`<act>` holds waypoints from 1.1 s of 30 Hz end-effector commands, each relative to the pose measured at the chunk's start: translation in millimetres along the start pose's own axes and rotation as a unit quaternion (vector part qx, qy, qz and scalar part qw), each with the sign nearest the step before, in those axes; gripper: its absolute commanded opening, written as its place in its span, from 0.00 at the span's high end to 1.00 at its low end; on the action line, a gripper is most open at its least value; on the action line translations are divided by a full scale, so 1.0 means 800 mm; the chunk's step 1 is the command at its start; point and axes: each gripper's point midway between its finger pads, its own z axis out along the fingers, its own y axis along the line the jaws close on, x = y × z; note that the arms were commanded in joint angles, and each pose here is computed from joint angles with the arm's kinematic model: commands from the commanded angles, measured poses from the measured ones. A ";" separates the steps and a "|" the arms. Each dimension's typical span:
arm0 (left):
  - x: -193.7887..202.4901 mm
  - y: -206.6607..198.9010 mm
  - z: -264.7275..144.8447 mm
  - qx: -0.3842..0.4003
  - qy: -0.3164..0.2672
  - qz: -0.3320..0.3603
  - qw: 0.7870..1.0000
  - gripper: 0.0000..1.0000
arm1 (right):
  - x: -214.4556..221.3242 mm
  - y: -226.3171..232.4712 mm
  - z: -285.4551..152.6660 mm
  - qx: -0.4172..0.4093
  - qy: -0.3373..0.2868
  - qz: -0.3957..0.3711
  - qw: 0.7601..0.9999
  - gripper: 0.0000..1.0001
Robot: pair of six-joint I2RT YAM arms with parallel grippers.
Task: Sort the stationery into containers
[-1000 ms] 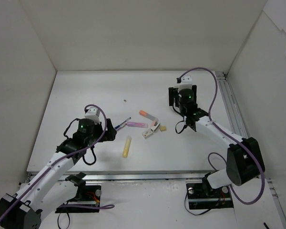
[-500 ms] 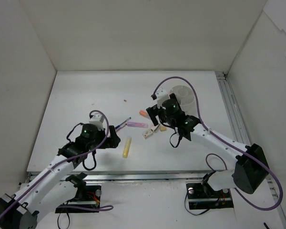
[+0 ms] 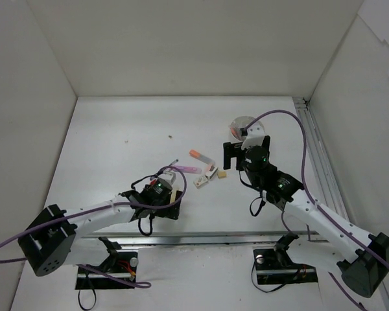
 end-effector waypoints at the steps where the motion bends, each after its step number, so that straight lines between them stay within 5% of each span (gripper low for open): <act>1: -0.049 -0.009 0.002 -0.027 -0.054 -0.005 0.998 0.12 | -0.014 -0.016 -0.011 0.022 -0.025 0.039 0.999 0.02; 5: -0.055 -0.017 0.014 -0.028 -0.050 0.005 0.998 0.26 | -0.014 -0.020 -0.019 0.019 -0.028 0.045 0.998 0.02; 8: -0.051 -0.021 0.024 -0.040 -0.043 0.018 0.998 0.50 | -0.014 -0.023 -0.025 0.018 -0.029 0.041 0.999 0.02; 9: -0.048 -0.016 0.025 -0.053 -0.036 0.016 0.998 0.67 | -0.015 -0.024 -0.026 0.017 -0.030 0.040 0.999 0.02; 14: -0.053 -0.019 0.003 -0.075 -0.048 0.042 0.995 0.95 | -0.015 0.004 -0.037 -0.065 -0.029 -0.005 0.997 0.02; 19: -0.074 -0.047 -0.046 -0.001 -0.071 0.076 0.995 1.00 | 0.008 0.069 -0.052 -0.247 -0.024 -0.143 0.958 0.02; 23: -0.079 -0.074 -0.105 0.070 -0.067 0.076 0.992 0.98 | 0.030 0.132 -0.091 -0.418 -0.048 -0.211 0.882 0.02; 26: -0.079 -0.087 -0.144 0.108 -0.052 0.044 0.992 0.98 | 0.043 0.161 -0.110 -0.461 -0.069 -0.264 0.845 0.02; 33: -0.071 -0.102 -0.159 0.191 0.007 0.001 0.982 1.00 | 0.046 0.204 -0.119 -0.476 -0.116 -0.320 0.811 0.04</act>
